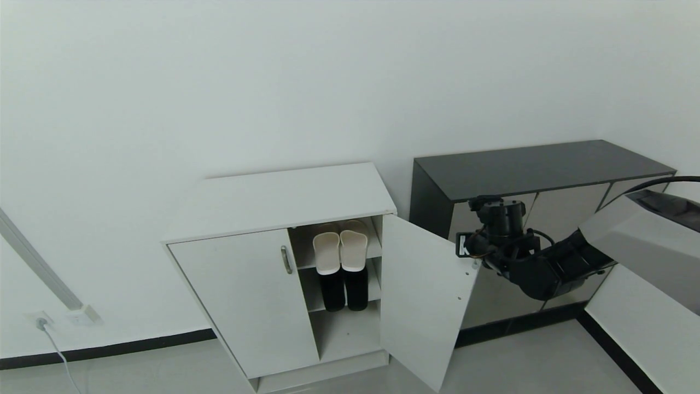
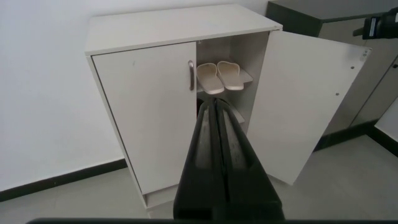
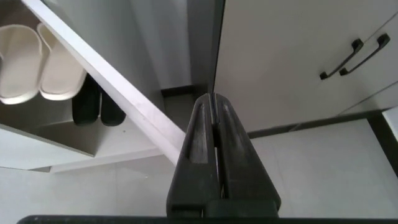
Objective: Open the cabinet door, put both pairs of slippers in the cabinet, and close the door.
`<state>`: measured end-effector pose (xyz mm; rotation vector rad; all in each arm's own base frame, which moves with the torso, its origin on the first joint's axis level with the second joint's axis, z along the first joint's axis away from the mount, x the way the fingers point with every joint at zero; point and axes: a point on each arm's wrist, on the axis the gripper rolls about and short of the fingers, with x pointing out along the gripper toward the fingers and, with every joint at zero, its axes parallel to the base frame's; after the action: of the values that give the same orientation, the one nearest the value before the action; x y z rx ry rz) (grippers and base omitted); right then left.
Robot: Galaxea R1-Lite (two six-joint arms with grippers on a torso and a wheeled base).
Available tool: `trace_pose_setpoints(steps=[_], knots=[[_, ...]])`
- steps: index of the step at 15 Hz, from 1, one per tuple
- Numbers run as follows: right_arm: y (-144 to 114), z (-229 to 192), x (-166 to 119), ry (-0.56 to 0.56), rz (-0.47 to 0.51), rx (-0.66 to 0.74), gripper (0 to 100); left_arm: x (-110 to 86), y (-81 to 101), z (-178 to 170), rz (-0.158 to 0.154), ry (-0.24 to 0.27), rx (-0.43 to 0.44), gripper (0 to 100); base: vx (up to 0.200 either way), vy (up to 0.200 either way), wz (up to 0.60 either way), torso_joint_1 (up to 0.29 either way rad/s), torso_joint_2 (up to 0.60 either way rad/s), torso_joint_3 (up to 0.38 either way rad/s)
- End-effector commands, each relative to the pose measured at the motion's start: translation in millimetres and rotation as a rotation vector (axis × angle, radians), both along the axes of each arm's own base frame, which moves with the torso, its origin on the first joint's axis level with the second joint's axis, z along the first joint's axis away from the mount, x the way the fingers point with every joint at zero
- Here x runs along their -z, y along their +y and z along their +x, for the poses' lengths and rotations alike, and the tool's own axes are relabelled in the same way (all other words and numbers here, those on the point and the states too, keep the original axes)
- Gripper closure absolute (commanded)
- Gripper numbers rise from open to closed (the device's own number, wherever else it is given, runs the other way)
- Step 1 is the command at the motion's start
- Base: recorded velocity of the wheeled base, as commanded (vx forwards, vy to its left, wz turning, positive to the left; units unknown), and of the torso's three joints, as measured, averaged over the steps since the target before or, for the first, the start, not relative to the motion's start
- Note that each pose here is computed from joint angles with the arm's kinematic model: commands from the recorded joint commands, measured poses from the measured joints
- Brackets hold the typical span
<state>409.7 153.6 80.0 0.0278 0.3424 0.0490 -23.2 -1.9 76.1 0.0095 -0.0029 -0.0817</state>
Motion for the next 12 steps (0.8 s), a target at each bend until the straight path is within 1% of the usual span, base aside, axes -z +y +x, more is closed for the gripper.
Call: trace_pose_setpoints(steps=[1,8,10,12], knots=[[-0.6,1.5,6.5,0.017,-0.004,-0.001,100,0.0,0.0,0.1,0.000,0.001,0.000,100,0.000,0.000,0.00,0.000,0.00,0.000],[2.7,-3.1,9.3,0.057,-0.018,-0.011,100,0.0,0.0,0.1,0.000,0.001,0.000,100,0.000,0.000,0.00,0.000,0.00,0.000],[9.0,-10.5,8.0,0.064,-0.022,-0.031,100,0.0,0.0,0.1,0.000,0.001,0.000,100,0.000,0.000,0.00,0.000,0.00,0.000],[22.2,-24.3,5.8,0.072,-0.024,-0.071,100,0.0,0.0,0.1,0.000,0.001,0.000,100,0.000,0.000,0.00,0.000,0.00,0.000]])
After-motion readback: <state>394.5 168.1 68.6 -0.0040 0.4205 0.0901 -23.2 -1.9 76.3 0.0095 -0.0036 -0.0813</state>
